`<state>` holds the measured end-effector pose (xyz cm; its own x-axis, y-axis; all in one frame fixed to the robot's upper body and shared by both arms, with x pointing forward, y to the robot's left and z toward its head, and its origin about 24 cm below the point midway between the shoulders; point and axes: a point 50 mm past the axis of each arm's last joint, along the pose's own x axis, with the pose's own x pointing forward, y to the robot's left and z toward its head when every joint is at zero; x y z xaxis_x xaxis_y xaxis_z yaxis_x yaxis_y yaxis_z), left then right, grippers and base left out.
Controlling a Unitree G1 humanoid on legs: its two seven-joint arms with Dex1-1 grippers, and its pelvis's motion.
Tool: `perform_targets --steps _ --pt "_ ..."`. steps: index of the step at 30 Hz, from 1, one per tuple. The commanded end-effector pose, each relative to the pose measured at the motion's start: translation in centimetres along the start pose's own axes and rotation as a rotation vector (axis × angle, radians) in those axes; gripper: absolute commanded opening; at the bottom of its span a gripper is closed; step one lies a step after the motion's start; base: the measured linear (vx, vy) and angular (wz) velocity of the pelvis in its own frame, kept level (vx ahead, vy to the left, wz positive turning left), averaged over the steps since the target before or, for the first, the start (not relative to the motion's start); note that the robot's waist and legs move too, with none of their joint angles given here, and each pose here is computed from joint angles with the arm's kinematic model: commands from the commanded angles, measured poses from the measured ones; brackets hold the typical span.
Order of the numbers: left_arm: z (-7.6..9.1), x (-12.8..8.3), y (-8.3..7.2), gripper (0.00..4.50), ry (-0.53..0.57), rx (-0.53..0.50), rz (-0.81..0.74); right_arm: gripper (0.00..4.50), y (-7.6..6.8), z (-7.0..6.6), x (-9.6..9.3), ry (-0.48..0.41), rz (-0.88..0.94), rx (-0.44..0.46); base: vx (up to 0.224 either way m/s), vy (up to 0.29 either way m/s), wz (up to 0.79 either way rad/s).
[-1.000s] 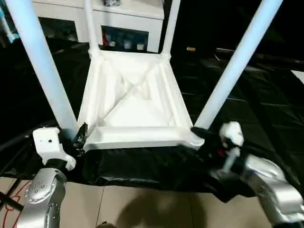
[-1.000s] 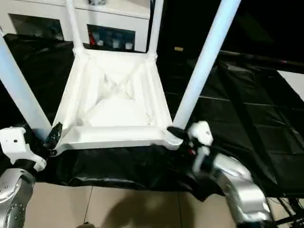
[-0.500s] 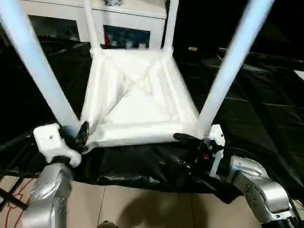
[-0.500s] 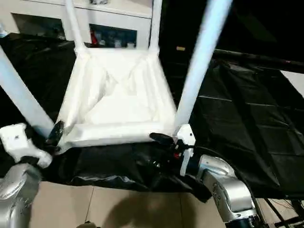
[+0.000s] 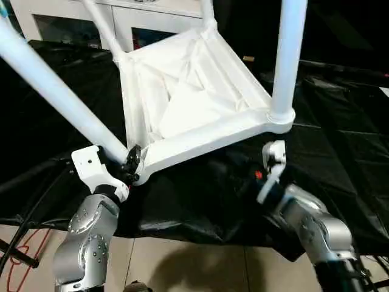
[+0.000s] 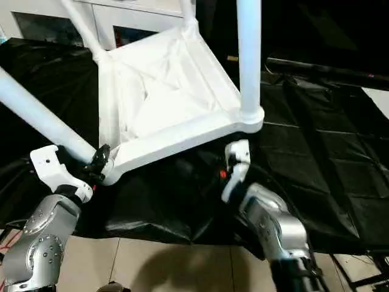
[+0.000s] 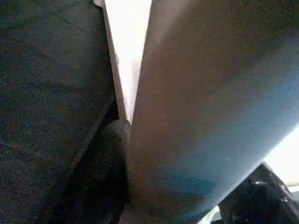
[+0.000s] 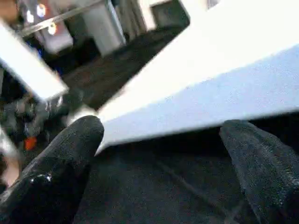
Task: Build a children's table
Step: Flip table
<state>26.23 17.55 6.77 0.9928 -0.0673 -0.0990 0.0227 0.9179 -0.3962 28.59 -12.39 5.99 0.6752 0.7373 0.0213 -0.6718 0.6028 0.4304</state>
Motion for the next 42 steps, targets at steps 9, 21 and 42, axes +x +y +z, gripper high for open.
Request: perform_targets --steps 9,21,42 --pt "0.5 0.7 -2.6 2.23 -0.02 -0.078 -0.131 4.5 -2.3 0.2 3.0 -0.101 -0.12 0.255 0.0 0.0 0.0" --pt "0.4 0.7 -2.4 2.23 -0.026 -0.081 -0.108 4.5 -2.6 -0.9 4.2 0.029 -0.108 0.254 -0.035 -0.002 -0.06" --pt "0.4 0.8 -2.9 2.23 0.023 -0.05 -0.2 4.5 -2.8 1.3 6.3 -0.157 -0.032 0.441 0.0 0.0 0.0"
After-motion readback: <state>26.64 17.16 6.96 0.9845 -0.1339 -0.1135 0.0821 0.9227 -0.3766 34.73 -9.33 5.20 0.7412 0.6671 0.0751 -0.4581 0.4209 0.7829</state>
